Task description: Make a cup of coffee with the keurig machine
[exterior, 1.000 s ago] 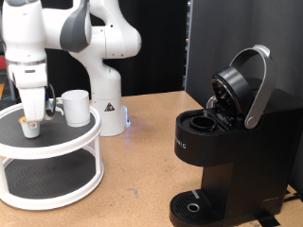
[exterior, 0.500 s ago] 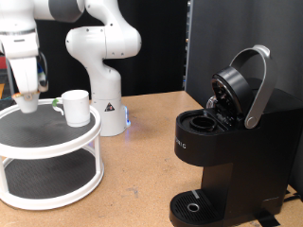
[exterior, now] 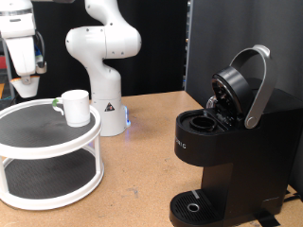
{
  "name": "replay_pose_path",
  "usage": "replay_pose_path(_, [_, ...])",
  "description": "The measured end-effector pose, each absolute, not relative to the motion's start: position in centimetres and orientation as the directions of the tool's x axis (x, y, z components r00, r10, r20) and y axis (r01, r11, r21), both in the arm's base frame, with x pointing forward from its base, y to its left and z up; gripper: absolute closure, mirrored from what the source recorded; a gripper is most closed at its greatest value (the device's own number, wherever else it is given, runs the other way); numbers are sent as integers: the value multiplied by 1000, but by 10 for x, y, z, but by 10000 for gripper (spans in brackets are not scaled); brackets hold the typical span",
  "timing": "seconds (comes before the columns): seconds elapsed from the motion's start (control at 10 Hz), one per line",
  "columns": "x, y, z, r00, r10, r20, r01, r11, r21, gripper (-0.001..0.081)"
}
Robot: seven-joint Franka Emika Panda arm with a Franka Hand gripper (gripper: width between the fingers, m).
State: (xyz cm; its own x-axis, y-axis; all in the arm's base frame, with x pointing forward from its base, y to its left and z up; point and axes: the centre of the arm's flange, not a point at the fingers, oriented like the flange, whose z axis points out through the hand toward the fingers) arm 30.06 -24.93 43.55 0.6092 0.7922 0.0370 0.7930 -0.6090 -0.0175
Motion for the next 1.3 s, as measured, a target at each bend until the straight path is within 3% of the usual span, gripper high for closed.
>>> replay_pose_path(0.4, [334,-198,444,733,615,292,670,-728,-148,711])
replay_pose_path(0.9, [352,-167,455,776,538,331,613,-767,-189,711])
replay_pose_path(1.3, [379,-112,473,771,512,378,609,-767,-203,711])
